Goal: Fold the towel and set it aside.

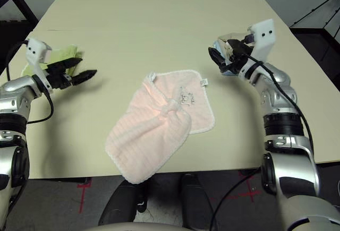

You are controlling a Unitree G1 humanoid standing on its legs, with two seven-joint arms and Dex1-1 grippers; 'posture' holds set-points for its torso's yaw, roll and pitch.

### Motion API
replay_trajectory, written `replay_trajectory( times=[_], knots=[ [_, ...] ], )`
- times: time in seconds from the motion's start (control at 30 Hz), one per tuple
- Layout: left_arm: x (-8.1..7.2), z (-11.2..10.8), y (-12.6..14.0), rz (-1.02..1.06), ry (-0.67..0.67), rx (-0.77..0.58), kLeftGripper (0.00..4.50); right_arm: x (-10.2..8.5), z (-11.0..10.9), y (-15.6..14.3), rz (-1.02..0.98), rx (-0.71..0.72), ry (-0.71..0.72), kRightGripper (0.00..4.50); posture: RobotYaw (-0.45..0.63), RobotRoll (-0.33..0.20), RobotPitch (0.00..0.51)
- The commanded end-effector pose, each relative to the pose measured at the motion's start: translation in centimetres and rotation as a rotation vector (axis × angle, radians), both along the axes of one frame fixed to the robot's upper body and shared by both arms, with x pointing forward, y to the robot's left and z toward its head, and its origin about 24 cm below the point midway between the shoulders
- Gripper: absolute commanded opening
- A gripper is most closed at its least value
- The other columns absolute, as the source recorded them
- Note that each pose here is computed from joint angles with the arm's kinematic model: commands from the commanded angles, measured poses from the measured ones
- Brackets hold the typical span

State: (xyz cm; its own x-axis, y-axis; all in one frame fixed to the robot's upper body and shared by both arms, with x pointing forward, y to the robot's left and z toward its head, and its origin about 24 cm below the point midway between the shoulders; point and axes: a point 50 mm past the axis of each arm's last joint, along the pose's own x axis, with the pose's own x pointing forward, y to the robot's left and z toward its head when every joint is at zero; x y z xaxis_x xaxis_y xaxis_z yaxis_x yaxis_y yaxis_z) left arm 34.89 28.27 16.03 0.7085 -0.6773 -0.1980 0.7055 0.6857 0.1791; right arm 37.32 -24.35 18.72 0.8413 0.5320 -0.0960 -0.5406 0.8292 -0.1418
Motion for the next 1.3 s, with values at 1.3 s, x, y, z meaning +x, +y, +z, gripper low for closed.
replay_trajectory(
  times=[1.3],
  knots=[
    [-2.6,2.4,-1.7,-0.495,-0.032,0.049,4.46,2.5,1.7,3.2,0.274,-0.405,0.361,4.46,0.10,0.000,0.234]
  ],
)
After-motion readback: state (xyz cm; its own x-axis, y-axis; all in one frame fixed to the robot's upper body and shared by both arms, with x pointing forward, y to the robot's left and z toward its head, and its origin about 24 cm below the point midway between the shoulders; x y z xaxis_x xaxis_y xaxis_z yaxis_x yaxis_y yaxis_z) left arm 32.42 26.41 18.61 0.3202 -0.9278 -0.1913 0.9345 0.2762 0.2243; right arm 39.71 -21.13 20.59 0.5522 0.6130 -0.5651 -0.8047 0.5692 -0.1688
